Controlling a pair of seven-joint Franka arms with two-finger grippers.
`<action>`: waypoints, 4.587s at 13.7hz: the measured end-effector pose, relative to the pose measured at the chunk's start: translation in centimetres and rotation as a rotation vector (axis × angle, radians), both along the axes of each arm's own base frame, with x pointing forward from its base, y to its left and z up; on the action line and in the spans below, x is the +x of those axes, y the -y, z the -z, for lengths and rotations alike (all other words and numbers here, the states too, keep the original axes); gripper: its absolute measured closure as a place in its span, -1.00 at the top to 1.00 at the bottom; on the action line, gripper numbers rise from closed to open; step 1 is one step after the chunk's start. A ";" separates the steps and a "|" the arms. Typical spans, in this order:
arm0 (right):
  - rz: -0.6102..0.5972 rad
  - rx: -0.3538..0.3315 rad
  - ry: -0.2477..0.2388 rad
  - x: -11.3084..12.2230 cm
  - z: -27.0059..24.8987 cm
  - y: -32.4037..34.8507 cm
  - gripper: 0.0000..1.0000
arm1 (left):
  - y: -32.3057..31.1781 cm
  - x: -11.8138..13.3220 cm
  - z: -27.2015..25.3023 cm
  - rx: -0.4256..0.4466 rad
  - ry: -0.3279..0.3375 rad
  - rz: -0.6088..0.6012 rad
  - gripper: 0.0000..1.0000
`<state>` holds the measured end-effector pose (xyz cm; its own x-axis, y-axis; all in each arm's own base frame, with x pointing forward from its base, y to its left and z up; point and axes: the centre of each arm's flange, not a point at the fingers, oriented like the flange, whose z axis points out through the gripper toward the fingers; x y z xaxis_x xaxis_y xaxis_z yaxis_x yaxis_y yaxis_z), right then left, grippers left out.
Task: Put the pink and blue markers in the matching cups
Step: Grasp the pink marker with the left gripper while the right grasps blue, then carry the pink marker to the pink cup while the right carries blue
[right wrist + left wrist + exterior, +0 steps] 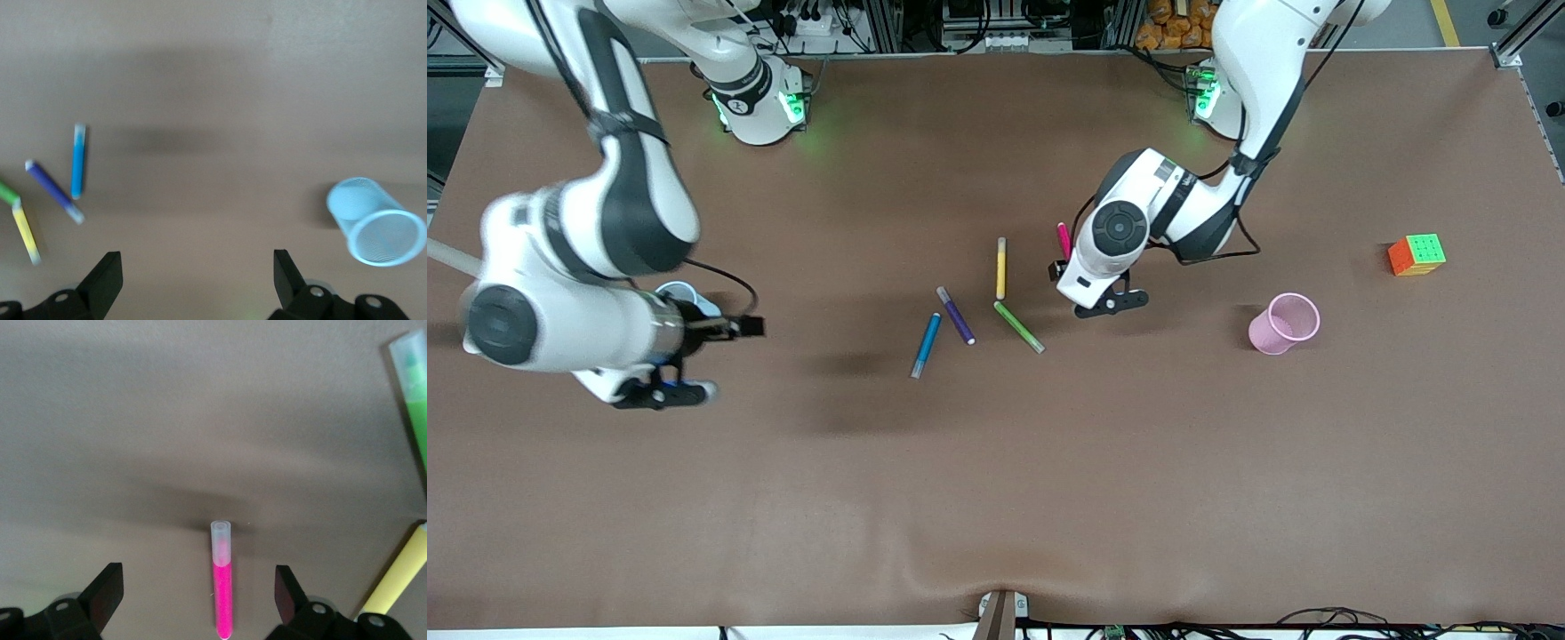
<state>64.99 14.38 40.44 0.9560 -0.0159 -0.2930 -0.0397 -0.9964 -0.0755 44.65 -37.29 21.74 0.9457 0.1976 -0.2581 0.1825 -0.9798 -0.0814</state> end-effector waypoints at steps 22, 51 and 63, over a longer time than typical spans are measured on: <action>0.119 -0.048 0.164 -2.6 14.3 -18.5 1.00 | 1.7 -1.9 4.8 0.011 -0.022 -0.016 -0.15; 0.062 -0.070 0.245 -6.3 22.3 -22.4 -0.66 | -17.3 11.4 -13.8 0.152 0.315 0.187 -0.66; -0.174 0.008 0.320 -1.8 7.9 -15.6 -0.66 | -29.1 11.9 -15.4 0.147 0.548 0.485 -0.66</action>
<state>63.23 29.96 32.58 0.9875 0.1562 0.0223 0.1574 -0.9855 -0.0640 56.52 -8.22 37.15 0.9211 -0.2787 0.2719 -0.2158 -0.9467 -0.2393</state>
